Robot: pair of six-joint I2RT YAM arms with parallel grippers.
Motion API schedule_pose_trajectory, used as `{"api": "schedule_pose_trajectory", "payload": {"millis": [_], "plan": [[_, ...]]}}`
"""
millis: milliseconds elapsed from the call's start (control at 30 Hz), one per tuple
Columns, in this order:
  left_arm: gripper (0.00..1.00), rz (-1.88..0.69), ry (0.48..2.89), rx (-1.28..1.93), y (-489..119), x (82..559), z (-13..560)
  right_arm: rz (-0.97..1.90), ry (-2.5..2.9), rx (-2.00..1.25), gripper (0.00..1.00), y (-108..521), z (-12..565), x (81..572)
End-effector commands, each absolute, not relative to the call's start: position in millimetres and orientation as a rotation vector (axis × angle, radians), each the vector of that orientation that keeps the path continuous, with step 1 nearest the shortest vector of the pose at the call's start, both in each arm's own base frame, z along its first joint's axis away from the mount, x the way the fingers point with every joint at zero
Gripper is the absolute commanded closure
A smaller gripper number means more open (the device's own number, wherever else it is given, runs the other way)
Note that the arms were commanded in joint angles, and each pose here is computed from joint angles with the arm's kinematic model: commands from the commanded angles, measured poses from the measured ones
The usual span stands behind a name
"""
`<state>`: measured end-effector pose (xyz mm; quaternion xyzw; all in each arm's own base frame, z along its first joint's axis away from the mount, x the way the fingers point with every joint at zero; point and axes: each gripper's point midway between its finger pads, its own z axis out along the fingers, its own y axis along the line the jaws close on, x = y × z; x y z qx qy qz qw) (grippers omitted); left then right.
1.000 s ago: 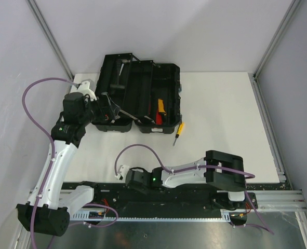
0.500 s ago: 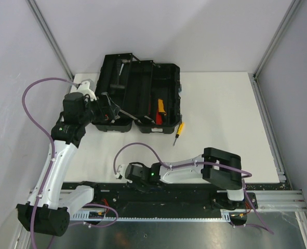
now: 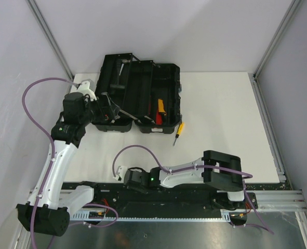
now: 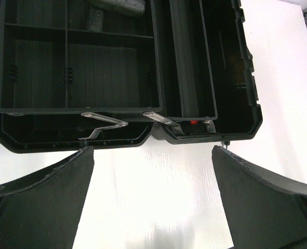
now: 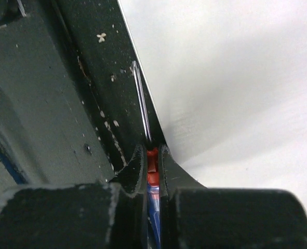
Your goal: Pack the tool kit
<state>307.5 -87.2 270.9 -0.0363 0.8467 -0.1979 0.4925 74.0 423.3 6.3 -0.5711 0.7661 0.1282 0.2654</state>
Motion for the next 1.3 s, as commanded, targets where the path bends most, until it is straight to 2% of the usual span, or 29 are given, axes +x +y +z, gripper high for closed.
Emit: {"api": "schedule_pose_trajectory", "payload": {"millis": [0,300,600,833,1000,1133,1267], "plan": [[0.01,-0.456,2.003,-0.082,-82.4,308.1,285.1,0.341,2.011,-1.443,1.00,418.2,51.7,89.5],[0.01,-0.395,1.949,-0.154,-69.7,317.5,308.9,0.515,1.887,-1.194,1.00,415.1,161.3,125.0],[0.01,-0.391,1.892,-0.270,-56.3,329.6,343.3,0.834,1.901,-0.648,1.00,384.3,255.2,218.8],[0.02,-0.807,1.898,0.231,-142.5,312.6,361.0,1.230,1.725,-0.239,1.00,360.2,340.5,290.4],[0.01,-0.984,1.874,0.524,-202.4,287.0,351.6,1.429,1.581,-0.079,1.00,339.0,384.4,321.7],[0.02,-1.070,1.869,0.612,-240.3,283.6,342.4,1.532,1.514,-0.034,1.00,331.6,401.0,332.2],[0.08,-1.069,1.873,0.637,-263.8,295.8,332.2,1.604,1.488,-0.012,1.00,327.8,408.3,335.5]]}}
